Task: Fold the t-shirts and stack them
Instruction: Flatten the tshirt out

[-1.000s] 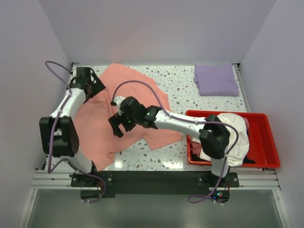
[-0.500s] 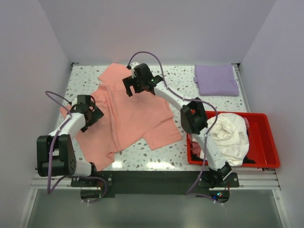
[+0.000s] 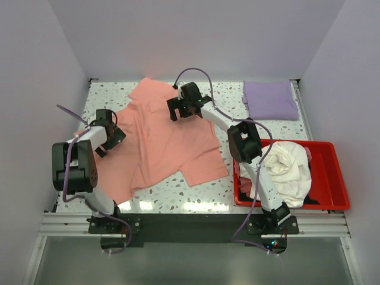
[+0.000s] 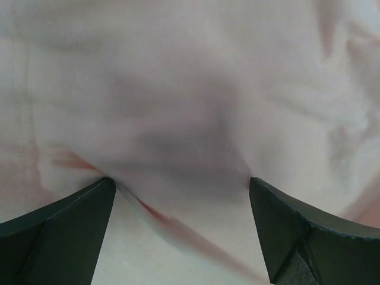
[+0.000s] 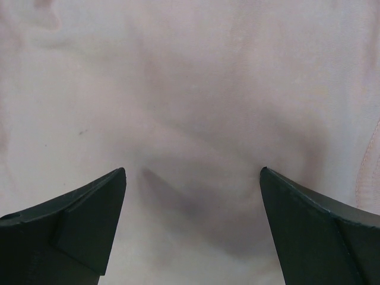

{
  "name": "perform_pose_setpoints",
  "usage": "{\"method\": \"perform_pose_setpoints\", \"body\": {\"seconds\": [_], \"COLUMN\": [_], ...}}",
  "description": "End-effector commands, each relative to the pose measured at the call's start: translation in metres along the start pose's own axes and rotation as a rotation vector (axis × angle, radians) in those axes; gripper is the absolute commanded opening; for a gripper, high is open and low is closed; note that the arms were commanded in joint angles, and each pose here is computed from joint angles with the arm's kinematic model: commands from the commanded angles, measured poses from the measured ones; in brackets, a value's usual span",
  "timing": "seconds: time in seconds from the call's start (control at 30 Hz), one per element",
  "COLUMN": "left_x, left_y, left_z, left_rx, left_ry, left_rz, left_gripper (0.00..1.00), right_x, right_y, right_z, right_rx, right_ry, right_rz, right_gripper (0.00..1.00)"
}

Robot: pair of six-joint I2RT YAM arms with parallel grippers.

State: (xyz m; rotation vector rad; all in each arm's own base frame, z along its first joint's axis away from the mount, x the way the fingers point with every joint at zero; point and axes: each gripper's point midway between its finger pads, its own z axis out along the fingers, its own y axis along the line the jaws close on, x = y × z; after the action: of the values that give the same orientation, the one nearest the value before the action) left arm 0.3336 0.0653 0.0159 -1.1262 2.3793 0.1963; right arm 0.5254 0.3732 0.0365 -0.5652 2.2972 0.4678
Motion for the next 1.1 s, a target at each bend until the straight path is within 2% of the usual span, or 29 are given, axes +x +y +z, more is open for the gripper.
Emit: {"method": "perform_pose_setpoints", "body": {"seconds": [0.0, 0.17, 0.33, 0.4, 0.6, 0.73, 0.8, 0.9, 1.0, 1.07], "left_x": [-0.009, -0.023, -0.045, -0.054, -0.049, -0.057, -0.065, -0.086, -0.091, -0.101], "left_y": [-0.018, -0.045, -0.079, -0.093, -0.122, -0.137, -0.139, -0.143, -0.141, -0.138], "left_z": [0.027, 0.056, 0.07, 0.071, 0.086, 0.069, 0.059, 0.026, 0.004, -0.019], "left_rx": [-0.015, -0.027, 0.055, 0.092, 0.184, 0.218, 0.22, 0.25, 0.251, 0.255], "left_ry": [0.028, 0.089, 0.072, 0.07, 0.113, 0.074, 0.051, -0.015, -0.049, -0.094], "left_rz": [-0.012, 0.047, 0.089, 0.114, 0.162, 0.183, 0.175, 0.159, 0.17, 0.16], "left_gripper": [1.0, 1.0, 1.0, 1.0, 1.0, 1.0, 1.0, 1.0, 1.0, 1.0], "right_x": [0.034, 0.058, 0.089, 0.101, 0.122, 0.102, 0.076, 0.04, 0.011, 0.004], "right_y": [-0.04, -0.078, -0.111, -0.113, -0.1, -0.097, -0.092, -0.089, -0.08, -0.073], "right_z": [-0.021, -0.044, -0.064, -0.072, -0.088, -0.108, -0.122, -0.142, -0.165, -0.182], "right_rx": [0.104, 0.169, 0.245, 0.259, 0.223, 0.235, 0.22, 0.209, 0.194, 0.2], "right_ry": [0.122, 0.192, 0.246, 0.259, 0.274, 0.203, 0.136, 0.059, 0.014, 0.006], "right_rz": [0.081, 0.145, 0.25, 0.283, 0.353, 0.356, 0.338, 0.295, 0.208, 0.179], "right_gripper": [0.99, 0.99, 0.99, 0.99, 0.99, 0.99, 0.99, 0.99, 0.99, 0.99]}}
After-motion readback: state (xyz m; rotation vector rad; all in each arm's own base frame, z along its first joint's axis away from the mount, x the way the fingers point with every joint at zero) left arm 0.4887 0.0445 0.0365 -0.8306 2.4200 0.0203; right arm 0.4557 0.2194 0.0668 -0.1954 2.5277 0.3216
